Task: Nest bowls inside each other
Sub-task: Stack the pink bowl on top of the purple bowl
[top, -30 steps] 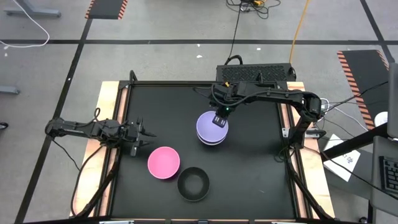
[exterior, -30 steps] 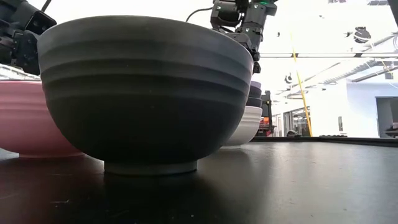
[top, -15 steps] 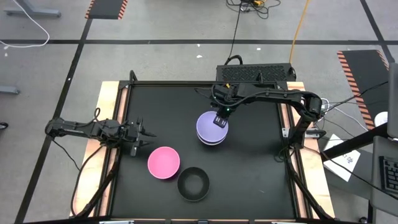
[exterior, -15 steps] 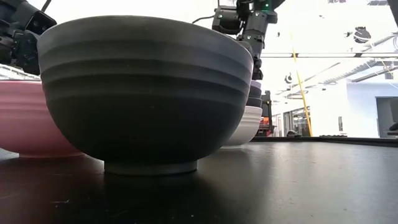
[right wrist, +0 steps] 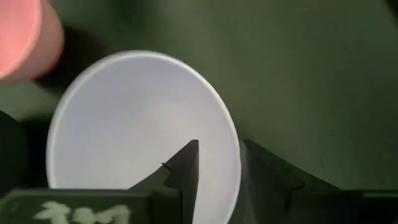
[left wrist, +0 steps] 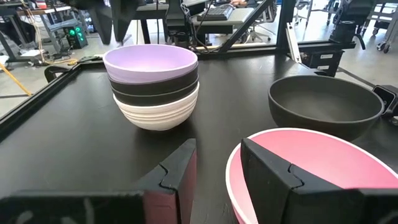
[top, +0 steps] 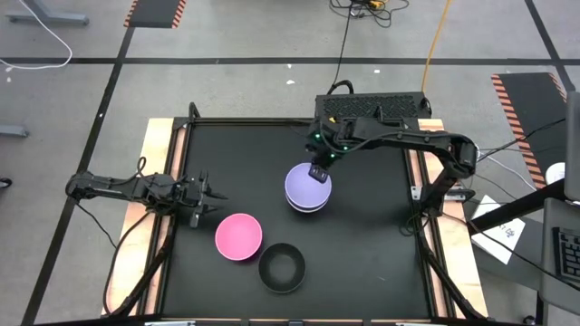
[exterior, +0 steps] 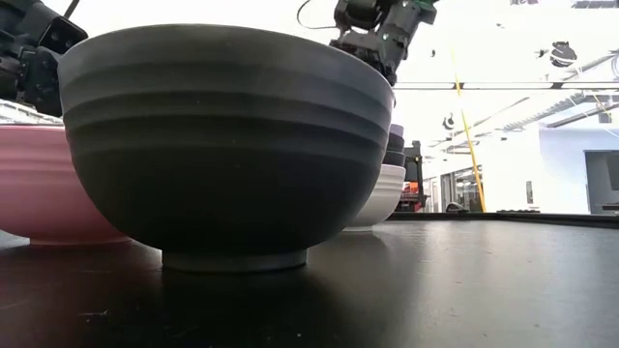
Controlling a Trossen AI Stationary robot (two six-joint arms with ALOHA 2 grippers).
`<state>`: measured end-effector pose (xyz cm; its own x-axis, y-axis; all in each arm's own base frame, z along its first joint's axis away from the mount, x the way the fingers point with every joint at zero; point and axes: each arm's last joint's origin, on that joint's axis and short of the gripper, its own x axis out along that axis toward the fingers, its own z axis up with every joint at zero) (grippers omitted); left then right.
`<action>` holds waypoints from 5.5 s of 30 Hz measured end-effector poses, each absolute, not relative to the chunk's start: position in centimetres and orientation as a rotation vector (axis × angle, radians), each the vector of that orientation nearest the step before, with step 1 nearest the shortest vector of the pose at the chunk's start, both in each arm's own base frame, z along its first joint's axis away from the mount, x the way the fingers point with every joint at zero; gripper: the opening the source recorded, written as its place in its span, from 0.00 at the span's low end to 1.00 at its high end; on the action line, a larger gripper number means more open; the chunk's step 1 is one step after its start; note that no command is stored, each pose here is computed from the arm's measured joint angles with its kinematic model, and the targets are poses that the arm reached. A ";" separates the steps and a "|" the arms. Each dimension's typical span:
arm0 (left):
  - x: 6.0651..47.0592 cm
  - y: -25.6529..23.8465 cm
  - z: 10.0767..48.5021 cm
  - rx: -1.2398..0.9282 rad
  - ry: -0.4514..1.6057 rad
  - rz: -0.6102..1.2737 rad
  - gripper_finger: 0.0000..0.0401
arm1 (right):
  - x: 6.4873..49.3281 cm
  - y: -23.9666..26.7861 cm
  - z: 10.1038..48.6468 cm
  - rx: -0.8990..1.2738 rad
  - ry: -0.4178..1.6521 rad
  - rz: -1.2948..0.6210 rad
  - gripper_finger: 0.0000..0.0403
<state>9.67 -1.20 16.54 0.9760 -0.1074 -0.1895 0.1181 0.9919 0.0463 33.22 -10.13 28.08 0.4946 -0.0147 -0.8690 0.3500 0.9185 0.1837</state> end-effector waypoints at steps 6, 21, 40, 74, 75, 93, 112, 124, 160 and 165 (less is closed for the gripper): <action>9.7 -1.2 16.5 0.064 0.188 -0.114 0.32 | 32.4 -10.2 29.9 0.357 0.956 -0.235 0.39; 9.7 -1.2 16.5 0.076 0.188 -0.131 0.32 | 25.5 -9.0 29.0 0.254 0.818 -0.166 0.34; 9.7 -1.2 16.5 0.066 0.188 -0.106 0.32 | 17.2 -6.0 21.1 0.144 0.319 0.176 0.24; 9.7 -1.2 16.5 0.064 0.189 -0.107 0.32 | 10.4 -1.7 18.4 0.233 0.215 0.336 0.24; 9.7 -1.2 16.5 0.064 0.188 -0.107 0.32 | 10.4 -1.5 18.4 0.234 0.222 0.354 0.24; 9.7 -1.3 16.5 0.085 0.188 -0.158 0.32 | 10.3 0.0 16.3 0.116 0.085 0.425 0.15; 11.6 -2.2 16.4 -0.036 0.225 -0.162 0.32 | 10.5 0.5 15.8 0.060 0.124 0.533 0.15; 14.2 -3.8 17.3 -0.098 0.350 -0.156 0.32 | 10.7 0.5 15.4 0.076 0.173 0.532 0.15; 15.1 -3.0 20.8 -0.383 0.852 -0.038 0.54 | 10.9 0.4 15.2 0.098 0.194 0.524 0.15; 14.6 -2.4 20.2 -0.436 0.937 0.012 0.66 | 10.9 0.4 15.2 0.096 0.194 0.523 0.15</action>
<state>14.59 -2.44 20.22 0.5990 -0.1768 -0.7810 -0.1967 0.9130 -0.3575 10.93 0.42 15.18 0.8485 0.5047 -0.1591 -0.4866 0.8623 0.1405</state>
